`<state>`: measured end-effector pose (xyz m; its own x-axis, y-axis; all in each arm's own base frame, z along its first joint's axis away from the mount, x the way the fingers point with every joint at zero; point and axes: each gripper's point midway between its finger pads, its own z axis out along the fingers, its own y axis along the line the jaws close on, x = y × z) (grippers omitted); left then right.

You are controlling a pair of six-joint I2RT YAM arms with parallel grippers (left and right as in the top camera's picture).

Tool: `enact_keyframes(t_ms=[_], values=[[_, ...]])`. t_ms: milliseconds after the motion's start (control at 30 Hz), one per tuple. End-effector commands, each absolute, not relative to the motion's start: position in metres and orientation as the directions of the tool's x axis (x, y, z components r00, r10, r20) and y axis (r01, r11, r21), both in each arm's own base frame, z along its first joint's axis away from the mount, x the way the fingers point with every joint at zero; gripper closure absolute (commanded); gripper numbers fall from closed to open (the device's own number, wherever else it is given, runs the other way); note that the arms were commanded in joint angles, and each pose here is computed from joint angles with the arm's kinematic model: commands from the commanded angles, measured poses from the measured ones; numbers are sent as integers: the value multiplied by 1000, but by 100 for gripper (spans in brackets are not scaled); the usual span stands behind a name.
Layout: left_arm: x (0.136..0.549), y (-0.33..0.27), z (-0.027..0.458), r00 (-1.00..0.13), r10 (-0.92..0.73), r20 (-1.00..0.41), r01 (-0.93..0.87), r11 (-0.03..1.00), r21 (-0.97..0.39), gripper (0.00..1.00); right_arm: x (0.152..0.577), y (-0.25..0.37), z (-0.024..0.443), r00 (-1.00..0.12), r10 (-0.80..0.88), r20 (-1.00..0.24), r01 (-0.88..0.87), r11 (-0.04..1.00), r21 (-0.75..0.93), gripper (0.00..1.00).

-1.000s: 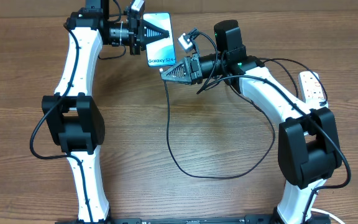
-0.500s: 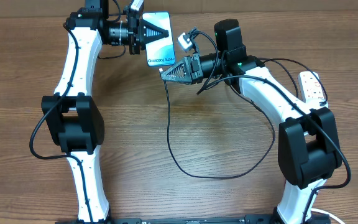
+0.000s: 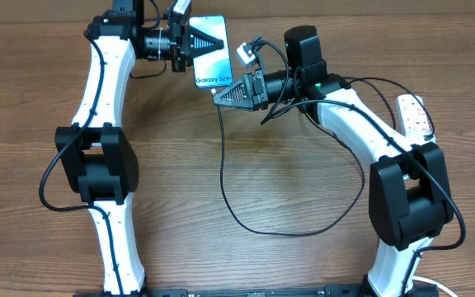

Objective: Plug charger to phone and switch on socket

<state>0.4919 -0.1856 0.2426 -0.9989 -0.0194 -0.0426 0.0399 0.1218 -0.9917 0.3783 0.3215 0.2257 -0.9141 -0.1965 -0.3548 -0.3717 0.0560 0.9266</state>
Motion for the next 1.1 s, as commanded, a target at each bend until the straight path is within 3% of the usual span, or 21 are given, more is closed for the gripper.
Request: enact_keyframes(t_ms=[0,500,1067], values=[[487,-185,265,-997,-1,-82,82,69,-994,96,380,319,246,-897,-179,-405,-418,46,907,96],[487,-185,265,-997,-2,-83,83,70,-994,96,376,317,254,-898,-201,-392,-402,6,916,96],[487,-185,265,-997,-1,-82,82,69,-994,96,393,306,250,-919,-141,-367,-378,58,924,96]])
